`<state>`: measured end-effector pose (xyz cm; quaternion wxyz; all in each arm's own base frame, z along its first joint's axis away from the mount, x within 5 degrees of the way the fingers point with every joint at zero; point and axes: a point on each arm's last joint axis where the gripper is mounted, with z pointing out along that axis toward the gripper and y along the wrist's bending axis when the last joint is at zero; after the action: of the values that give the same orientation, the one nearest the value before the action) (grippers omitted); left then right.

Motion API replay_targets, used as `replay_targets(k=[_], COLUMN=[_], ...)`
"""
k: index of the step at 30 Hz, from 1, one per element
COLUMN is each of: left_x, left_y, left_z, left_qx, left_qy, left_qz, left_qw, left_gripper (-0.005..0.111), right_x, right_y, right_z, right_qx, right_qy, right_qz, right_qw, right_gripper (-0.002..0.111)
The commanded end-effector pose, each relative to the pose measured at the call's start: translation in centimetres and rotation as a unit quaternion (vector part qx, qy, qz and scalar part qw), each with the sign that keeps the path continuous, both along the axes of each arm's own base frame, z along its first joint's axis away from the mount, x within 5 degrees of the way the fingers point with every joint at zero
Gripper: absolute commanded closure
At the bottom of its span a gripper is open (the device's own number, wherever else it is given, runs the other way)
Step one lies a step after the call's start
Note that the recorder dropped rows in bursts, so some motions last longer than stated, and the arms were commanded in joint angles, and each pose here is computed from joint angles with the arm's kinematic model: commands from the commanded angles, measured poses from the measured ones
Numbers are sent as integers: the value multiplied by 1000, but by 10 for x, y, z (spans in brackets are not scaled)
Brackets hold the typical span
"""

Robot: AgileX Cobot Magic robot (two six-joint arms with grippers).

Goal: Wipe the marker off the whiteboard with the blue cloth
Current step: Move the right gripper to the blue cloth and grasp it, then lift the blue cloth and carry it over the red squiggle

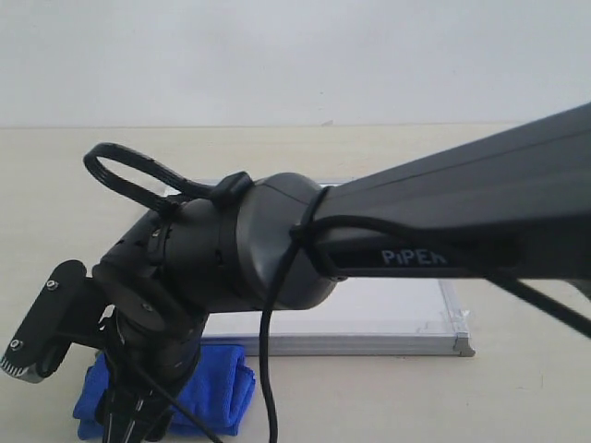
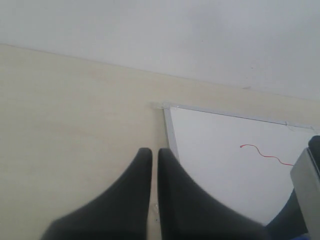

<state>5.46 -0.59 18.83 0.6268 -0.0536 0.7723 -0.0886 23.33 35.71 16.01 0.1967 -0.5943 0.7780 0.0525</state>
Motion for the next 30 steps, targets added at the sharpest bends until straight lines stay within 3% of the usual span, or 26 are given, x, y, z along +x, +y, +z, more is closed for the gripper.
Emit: replay_targets(k=[1, 17, 18, 24, 30], left_x=[0, 0, 0, 0, 0], left_y=[0, 0, 0, 0, 0], left_z=[-1, -1, -1, -1, -1], left_qx=[2, 2, 2, 2, 2], left_qy=[0, 0, 0, 0, 0], left_qz=[2, 2, 2, 2, 2], left_qw=[1000, 1000, 1000, 1000, 1000], left_gripper=[102, 102, 102, 102, 102], right_x=[3, 16, 16, 16, 16], right_y=[0, -4, -4, -4, -2], right_z=[0, -25, -26, -26, 5], right_qx=[1, -1, -1, -2, 22], right_qy=[0, 13, 15, 17, -5], right_qz=[-7, -61, -66, -67, -53], right_qw=[1000, 998, 998, 998, 998], right_gripper=[46, 48, 51, 107, 108])
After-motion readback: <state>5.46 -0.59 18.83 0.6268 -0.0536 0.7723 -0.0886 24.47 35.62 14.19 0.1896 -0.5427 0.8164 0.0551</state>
